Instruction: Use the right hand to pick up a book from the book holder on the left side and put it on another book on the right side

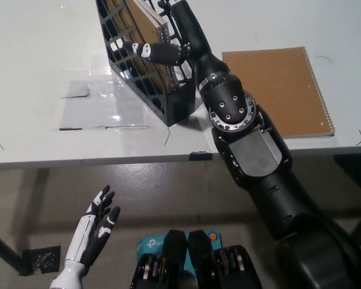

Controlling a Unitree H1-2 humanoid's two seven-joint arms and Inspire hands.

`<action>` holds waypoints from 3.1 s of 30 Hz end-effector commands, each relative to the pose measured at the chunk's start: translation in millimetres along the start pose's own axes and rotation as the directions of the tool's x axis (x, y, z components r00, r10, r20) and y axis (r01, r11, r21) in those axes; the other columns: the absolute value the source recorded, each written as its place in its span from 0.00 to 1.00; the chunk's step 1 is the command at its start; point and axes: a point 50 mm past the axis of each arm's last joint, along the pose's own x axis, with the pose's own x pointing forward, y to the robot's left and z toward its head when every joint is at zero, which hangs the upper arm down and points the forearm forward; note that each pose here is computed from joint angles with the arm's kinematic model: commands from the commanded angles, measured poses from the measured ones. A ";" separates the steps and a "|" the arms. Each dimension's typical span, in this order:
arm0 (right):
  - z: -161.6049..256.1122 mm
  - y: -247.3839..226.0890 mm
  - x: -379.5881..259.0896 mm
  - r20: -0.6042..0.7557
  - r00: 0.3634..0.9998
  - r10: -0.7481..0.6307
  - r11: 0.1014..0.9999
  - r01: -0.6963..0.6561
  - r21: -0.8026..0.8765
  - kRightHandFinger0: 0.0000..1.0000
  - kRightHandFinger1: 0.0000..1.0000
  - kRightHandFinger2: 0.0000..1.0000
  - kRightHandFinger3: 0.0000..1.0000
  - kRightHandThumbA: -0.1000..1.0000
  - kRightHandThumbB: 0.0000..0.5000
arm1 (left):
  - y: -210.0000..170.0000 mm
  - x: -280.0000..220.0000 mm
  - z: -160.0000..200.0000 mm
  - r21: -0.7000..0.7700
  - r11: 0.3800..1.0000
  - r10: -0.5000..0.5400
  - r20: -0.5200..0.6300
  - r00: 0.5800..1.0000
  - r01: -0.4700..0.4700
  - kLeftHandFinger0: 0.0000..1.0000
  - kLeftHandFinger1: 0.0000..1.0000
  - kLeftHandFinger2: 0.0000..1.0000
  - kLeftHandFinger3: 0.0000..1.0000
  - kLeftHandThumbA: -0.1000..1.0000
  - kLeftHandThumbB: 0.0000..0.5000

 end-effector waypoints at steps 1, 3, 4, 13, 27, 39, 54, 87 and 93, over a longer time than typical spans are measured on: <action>34.5 5.1 18.0 0.111 0.994 -0.006 1.000 0.004 0.021 0.89 1.00 1.00 1.00 0.92 0.60 | 4.7 6.0 11.0 0.029 1.000 0.004 0.067 0.998 -0.006 1.00 1.00 1.00 1.00 0.88 0.32; 31.9 6.5 16.5 0.104 0.995 -0.004 1.000 0.002 0.021 0.88 1.00 1.00 1.00 0.92 0.59 | 5.3 6.0 11.4 0.029 1.000 0.000 0.076 0.997 -0.002 1.00 1.00 1.00 1.00 0.87 0.31; 29.8 7.4 15.4 0.099 0.995 -0.003 1.000 0.001 0.020 0.87 1.00 1.00 1.00 0.93 0.61 | 5.7 6.2 11.3 0.030 1.000 0.000 0.078 0.997 -0.002 1.00 1.00 1.00 1.00 0.87 0.31; 15.3 9.9 11.9 0.066 0.998 0.001 0.999 -0.003 0.036 0.79 0.94 1.00 1.00 0.94 0.61 | 6.0 7.1 12.9 0.018 1.000 0.006 0.060 0.998 -0.007 1.00 1.00 1.00 1.00 0.87 0.38; 3.7 9.5 10.8 0.032 0.999 -0.005 0.999 0.003 0.049 0.78 0.92 1.00 1.00 0.92 0.60 | 5.9 7.5 13.1 0.026 1.000 0.001 0.073 0.997 -0.003 1.00 1.00 1.00 1.00 0.90 0.39; 6.1 8.5 15.9 0.026 1.000 -0.017 1.000 0.017 0.021 0.08 0.14 0.26 0.35 0.73 0.44 | 5.4 10.3 15.1 0.028 1.000 0.001 0.076 0.997 -0.003 1.00 1.00 1.00 1.00 0.93 0.42; 8.7 11.2 20.2 -0.022 0.996 -0.087 0.996 0.088 0.031 0.00 0.10 0.41 0.38 0.23 0.33 | 6.4 20.1 19.2 0.021 1.000 0.004 0.097 0.995 -0.006 1.00 1.00 1.00 1.00 0.91 0.40; 96.9 -68.7 77.1 -0.104 0.993 -0.049 0.370 0.114 0.922 0.00 0.25 0.77 1.00 0.00 0.25 | 6.1 30.2 28.2 0.028 1.000 0.004 0.128 0.992 -0.008 1.00 1.00 1.00 1.00 0.89 0.28; 125.5 -82.7 82.0 -0.048 0.997 -0.064 0.405 0.070 0.912 0.00 0.24 0.75 1.00 0.00 0.23 | 5.0 31.1 27.8 0.029 1.000 0.002 0.132 0.991 -0.006 1.00 1.00 1.00 1.00 0.90 0.30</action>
